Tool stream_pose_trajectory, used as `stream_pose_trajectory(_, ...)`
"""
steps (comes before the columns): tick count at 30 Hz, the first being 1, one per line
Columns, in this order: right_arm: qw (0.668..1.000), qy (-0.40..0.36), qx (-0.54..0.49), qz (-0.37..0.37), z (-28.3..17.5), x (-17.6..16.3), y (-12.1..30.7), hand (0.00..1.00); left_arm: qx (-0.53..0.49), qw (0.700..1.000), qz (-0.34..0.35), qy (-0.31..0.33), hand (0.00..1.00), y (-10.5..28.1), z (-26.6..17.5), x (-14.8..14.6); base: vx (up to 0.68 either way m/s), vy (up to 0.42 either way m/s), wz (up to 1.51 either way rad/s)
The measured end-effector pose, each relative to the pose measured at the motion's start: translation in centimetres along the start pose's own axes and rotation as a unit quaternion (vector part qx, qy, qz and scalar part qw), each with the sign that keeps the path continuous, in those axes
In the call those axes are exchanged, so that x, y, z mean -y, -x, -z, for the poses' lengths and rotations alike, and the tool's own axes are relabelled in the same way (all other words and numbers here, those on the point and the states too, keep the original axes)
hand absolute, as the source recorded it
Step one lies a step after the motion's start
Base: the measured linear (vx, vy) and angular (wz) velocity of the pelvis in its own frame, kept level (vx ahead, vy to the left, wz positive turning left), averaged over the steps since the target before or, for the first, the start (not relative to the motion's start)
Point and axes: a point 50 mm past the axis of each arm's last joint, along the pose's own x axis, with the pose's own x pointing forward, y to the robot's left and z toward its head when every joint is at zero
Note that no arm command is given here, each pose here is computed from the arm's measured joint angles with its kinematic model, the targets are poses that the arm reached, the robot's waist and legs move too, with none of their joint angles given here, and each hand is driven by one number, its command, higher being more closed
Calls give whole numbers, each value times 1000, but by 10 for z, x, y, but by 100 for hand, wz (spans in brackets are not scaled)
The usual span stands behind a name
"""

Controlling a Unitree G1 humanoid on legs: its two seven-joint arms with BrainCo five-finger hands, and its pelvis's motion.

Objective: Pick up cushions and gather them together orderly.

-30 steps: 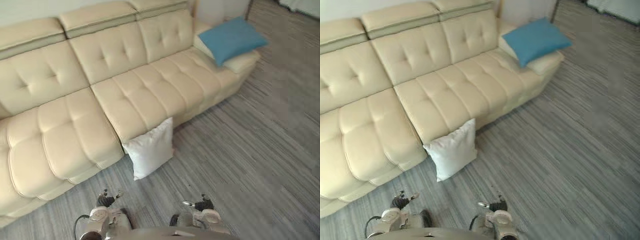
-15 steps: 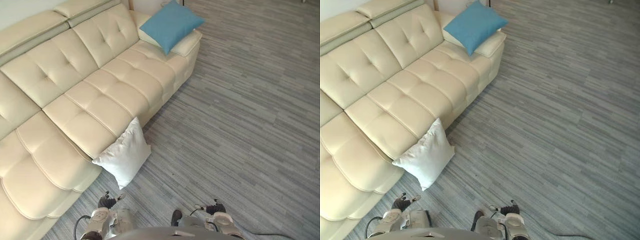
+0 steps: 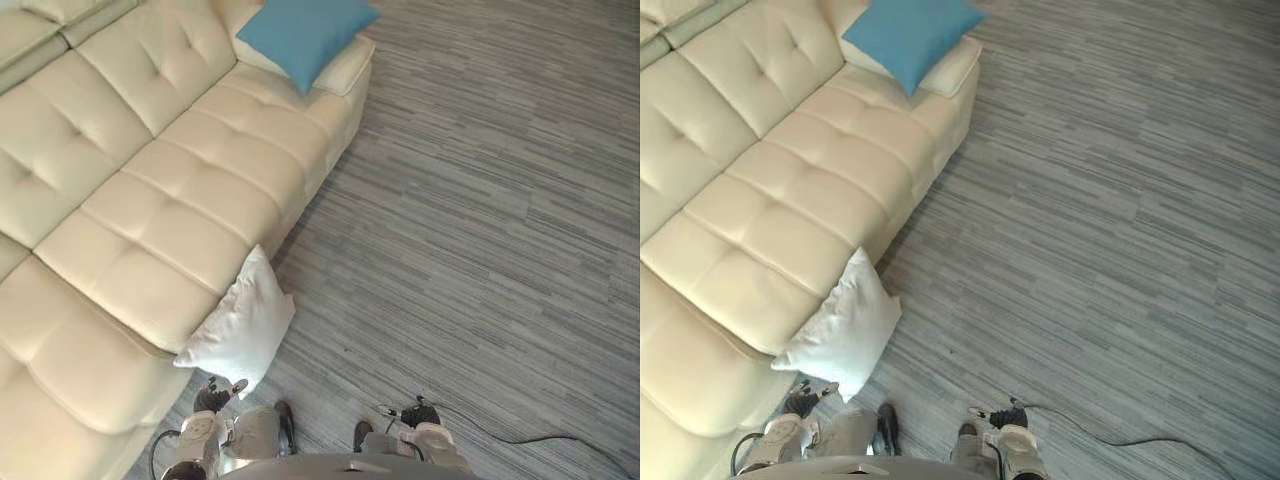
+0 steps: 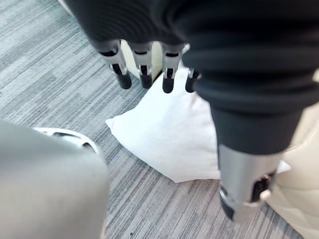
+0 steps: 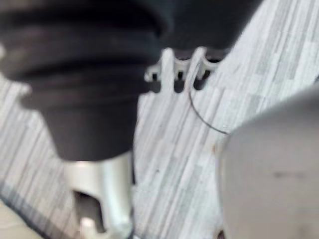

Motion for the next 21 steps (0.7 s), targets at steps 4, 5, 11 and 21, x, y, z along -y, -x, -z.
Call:
stream_pose_trajectory(4,1000,-4,17,-2,-5,-1,1,0,-6,1000,-2,-3,0,1,4,-2,253,-28,34)
stream_pose_trajectory(5,1000,-3,18,-6,-5,-3,1,0,-7,1000,-4,-3,0,2,5,-4,254,-73,47)
stream_pose_trajectory(11,999,-14,30,-11,-10,-9,4,0,-8,1000,-8,13,0,2,6,-2,302,-215,65)
stream_pose_trajectory(21,999,-29,12,13,-2,6,2,0,8,998,5,58,0,2,-6,21,258,-199,101)
